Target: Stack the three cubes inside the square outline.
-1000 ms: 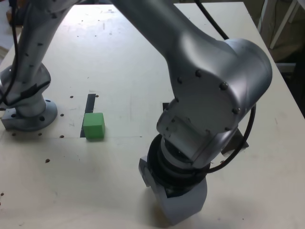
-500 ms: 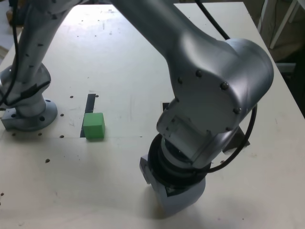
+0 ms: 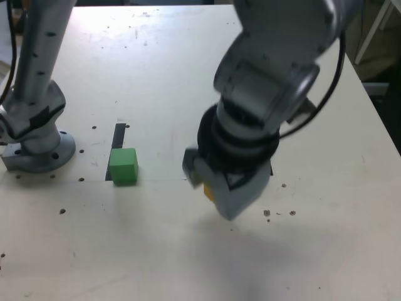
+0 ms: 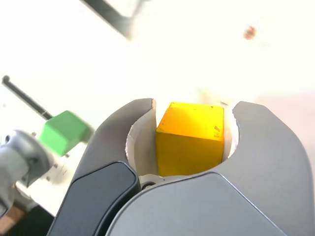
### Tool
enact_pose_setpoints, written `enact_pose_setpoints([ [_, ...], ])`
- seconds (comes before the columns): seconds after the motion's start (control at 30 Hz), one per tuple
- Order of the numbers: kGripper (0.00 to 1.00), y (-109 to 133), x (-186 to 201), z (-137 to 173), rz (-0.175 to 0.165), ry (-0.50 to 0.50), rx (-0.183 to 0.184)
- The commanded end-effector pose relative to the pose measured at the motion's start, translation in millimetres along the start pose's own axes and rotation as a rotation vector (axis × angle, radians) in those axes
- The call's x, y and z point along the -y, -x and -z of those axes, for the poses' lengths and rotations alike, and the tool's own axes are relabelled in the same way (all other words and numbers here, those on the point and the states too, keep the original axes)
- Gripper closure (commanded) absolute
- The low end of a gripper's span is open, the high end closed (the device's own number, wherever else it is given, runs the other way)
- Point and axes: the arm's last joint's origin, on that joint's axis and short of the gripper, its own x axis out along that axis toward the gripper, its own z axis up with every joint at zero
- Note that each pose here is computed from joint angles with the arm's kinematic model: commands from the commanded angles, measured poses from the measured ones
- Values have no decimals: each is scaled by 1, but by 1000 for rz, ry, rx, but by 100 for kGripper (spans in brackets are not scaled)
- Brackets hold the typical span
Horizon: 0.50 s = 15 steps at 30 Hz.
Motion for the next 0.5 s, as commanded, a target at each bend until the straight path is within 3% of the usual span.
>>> enact_pose_setpoints([
  [0.0, 70, 3, -12, 14, 15, 49, -2],
  [0.17, 70, 11, -40, 38, 26, 153, 28],
  [0.47, 70, 20, -84, 66, 85, 339, 66],
])
